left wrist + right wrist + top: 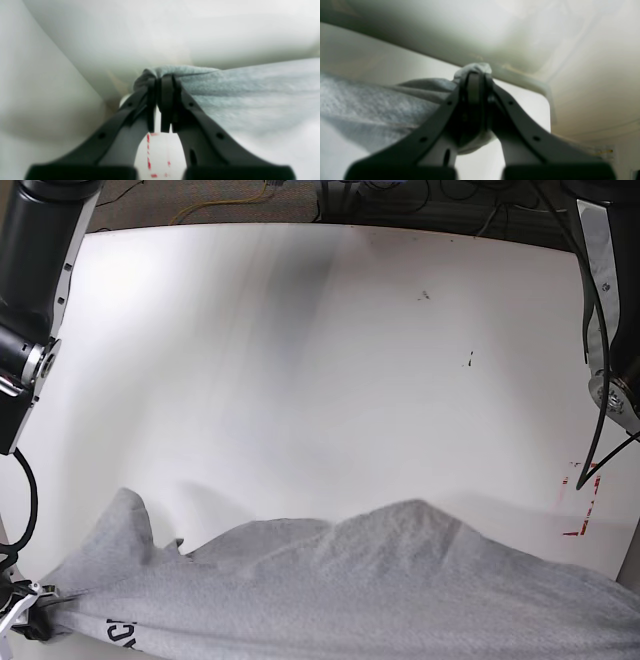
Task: Layout the t-shirt on the table in an organized manner, then fold the t-shirt properly
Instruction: 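Lift the shirt high with both grippers and shake it out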
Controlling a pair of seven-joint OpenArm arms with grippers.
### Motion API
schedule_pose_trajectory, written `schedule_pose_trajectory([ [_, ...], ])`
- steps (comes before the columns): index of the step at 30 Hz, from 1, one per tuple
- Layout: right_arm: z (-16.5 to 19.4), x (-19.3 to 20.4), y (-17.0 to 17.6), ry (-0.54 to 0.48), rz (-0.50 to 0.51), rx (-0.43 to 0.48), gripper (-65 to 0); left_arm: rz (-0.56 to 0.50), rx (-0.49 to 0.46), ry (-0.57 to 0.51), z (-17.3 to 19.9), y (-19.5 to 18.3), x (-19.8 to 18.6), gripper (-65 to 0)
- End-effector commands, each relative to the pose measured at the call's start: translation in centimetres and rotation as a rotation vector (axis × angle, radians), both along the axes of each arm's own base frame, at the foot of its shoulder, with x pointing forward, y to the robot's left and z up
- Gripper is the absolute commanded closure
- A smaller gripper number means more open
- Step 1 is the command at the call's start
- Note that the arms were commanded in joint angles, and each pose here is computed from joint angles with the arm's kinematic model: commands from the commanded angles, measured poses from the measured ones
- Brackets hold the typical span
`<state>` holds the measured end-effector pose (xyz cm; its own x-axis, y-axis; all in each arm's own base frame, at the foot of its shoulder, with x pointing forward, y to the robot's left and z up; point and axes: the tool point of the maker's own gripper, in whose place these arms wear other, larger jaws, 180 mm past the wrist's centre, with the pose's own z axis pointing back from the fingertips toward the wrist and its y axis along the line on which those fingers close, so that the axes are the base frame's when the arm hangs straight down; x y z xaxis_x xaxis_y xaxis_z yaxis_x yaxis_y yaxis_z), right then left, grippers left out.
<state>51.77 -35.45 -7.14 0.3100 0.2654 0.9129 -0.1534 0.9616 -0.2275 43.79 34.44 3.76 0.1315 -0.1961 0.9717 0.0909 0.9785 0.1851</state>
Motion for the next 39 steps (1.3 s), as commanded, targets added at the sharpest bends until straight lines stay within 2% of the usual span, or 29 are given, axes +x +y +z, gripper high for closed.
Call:
schedule_pose_trajectory([
  [1,3.5,-0.1,-0.8,-0.084,-0.017,-0.007,0.0,0.015,0.016,-0.062,2.2,0.4,-0.6,-0.6],
  [11,2.2,-0.1,-0.4,-0.052,-0.013,-0.001,0.0,0.016,0.015,-0.061,2.1,0.4,-0.6,-0.6],
  [21,2.7,0.3,0.3,-0.064,-0.003,0.004,0.0,0.007,0.015,-0.052,1.9,0.1,-0.3,-0.6],
  [26,5.6,1.3,2.0,-0.123,0.025,0.014,0.0,-0.046,0.035,-0.057,2.5,-2.4,0.9,-0.6],
  [36,13.5,1.9,4.7,-0.236,0.077,-0.062,0.0,-0.152,0.077,-0.195,9.5,-7.8,1.4,-0.6],
  [39,15.4,1.7,4.9,-0.270,0.078,-0.066,0.0,-0.143,0.113,-0.217,11.3,-8.3,1.2,-0.6],
])
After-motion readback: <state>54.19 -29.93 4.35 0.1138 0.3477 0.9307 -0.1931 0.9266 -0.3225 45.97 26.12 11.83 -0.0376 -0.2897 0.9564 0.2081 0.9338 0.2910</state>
